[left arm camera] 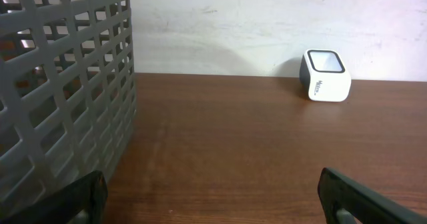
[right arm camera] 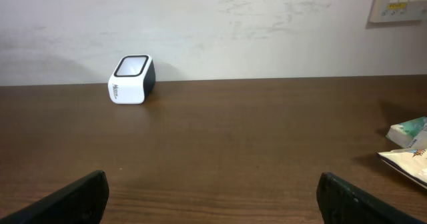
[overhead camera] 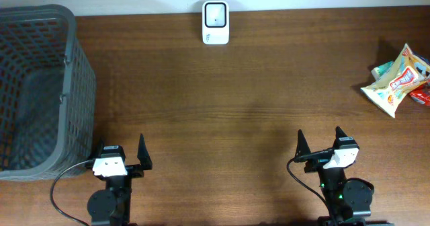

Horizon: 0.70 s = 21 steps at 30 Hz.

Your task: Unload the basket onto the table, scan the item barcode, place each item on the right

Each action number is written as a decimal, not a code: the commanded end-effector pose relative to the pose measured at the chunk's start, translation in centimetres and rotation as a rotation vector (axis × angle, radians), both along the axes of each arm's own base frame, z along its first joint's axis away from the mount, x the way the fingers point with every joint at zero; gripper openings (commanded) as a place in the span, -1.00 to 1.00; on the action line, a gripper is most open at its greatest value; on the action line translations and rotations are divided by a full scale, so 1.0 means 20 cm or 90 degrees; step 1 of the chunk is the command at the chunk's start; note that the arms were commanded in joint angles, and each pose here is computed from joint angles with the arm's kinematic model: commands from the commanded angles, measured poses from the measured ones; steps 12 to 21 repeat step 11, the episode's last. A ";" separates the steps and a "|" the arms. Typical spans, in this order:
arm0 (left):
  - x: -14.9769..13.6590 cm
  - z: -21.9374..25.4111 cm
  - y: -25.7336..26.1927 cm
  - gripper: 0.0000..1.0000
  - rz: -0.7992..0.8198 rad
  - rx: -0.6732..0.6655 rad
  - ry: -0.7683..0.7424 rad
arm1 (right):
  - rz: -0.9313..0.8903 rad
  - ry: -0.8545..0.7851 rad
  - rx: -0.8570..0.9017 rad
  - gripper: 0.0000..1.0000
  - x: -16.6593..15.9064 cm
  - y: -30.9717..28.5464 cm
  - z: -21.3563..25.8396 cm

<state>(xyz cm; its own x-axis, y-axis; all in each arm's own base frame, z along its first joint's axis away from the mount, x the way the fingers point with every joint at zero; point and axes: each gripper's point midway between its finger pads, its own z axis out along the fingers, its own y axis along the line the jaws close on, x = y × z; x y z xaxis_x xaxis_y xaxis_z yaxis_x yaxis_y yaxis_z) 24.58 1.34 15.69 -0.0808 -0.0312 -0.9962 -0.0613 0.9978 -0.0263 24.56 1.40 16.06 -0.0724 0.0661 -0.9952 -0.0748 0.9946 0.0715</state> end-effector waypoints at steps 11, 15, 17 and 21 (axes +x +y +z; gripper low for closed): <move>0.00 -0.01 0.00 0.98 0.002 -0.009 -0.002 | 0.012 0.001 -0.004 0.97 0.00 0.02 -0.01; 0.00 -0.01 0.00 0.98 0.002 -0.009 -0.002 | 0.012 0.001 -0.004 0.97 0.00 0.02 -0.01; 0.00 -0.01 0.00 0.98 0.002 -0.009 -0.002 | 0.012 0.001 -0.004 0.97 0.00 0.02 -0.01; 0.00 -0.01 0.00 0.98 0.002 -0.009 -0.002 | 0.012 0.001 -0.004 0.97 0.00 0.02 -0.01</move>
